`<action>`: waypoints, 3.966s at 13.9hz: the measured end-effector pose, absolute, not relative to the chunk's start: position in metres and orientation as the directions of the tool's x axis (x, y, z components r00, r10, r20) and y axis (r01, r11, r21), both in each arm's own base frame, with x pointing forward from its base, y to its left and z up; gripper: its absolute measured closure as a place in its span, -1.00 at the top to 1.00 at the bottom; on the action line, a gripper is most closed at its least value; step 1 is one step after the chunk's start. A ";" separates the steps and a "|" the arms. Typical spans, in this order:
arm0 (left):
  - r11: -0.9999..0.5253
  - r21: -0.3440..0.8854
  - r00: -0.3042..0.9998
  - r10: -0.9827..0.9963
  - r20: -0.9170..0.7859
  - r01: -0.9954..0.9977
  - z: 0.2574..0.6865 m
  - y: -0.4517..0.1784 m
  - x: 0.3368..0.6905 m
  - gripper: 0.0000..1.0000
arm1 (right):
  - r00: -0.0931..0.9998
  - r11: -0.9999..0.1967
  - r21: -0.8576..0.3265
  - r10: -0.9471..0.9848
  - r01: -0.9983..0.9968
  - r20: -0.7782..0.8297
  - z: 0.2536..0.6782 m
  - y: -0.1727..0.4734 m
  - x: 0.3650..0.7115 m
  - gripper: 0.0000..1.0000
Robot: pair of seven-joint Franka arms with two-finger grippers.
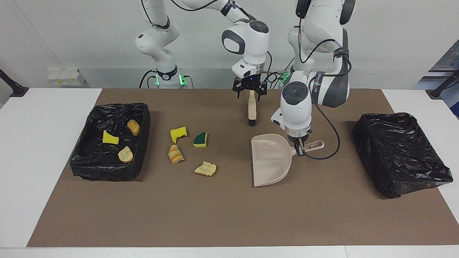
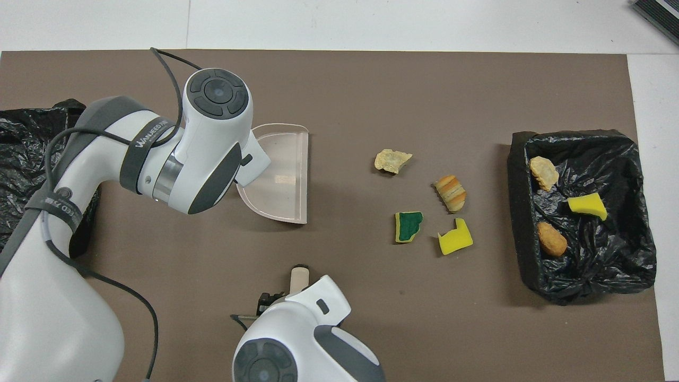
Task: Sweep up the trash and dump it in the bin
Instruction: 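Move the right gripper down to the beige brush handle, then grasp the brush handle with the right gripper and lift it, then carry the brush to the sponge and bread pieces with the right gripper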
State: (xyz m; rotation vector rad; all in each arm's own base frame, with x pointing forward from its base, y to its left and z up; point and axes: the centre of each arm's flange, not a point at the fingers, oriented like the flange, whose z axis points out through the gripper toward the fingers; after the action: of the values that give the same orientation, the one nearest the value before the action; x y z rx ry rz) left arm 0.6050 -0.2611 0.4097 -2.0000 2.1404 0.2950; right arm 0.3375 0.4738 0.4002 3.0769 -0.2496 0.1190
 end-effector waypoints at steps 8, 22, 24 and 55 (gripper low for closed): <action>0.047 0.013 -0.049 -0.959 -0.280 -0.999 0.406 -0.258 0.600 -0.37 | 0.994 -0.992 0.062 -0.108 -0.109 0.015 0.355 0.496 0.277 1.00; 0.045 0.015 -0.047 -0.959 -0.280 -0.999 0.404 -0.255 0.596 -0.37 | 0.973 -0.988 -0.021 -0.150 -0.156 -0.174 0.341 0.485 0.252 0.36; 0.046 0.010 -0.047 -0.960 -0.277 -0.999 0.404 -0.256 0.596 -0.37 | 0.972 -0.989 -0.010 -0.143 -0.148 -0.185 0.338 0.483 0.251 0.34; -0.027 0.019 0.020 -0.955 -0.295 -0.999 0.403 -0.265 0.581 -0.37 | 0.966 -0.964 0.251 -0.142 -0.086 -0.216 0.433 0.187 0.438 -0.47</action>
State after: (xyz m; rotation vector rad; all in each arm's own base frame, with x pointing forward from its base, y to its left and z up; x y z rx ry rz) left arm 0.5806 -0.2651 0.4031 -2.0944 2.0447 0.3360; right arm 0.4385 0.1867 0.4331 2.8747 -0.1689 -0.3415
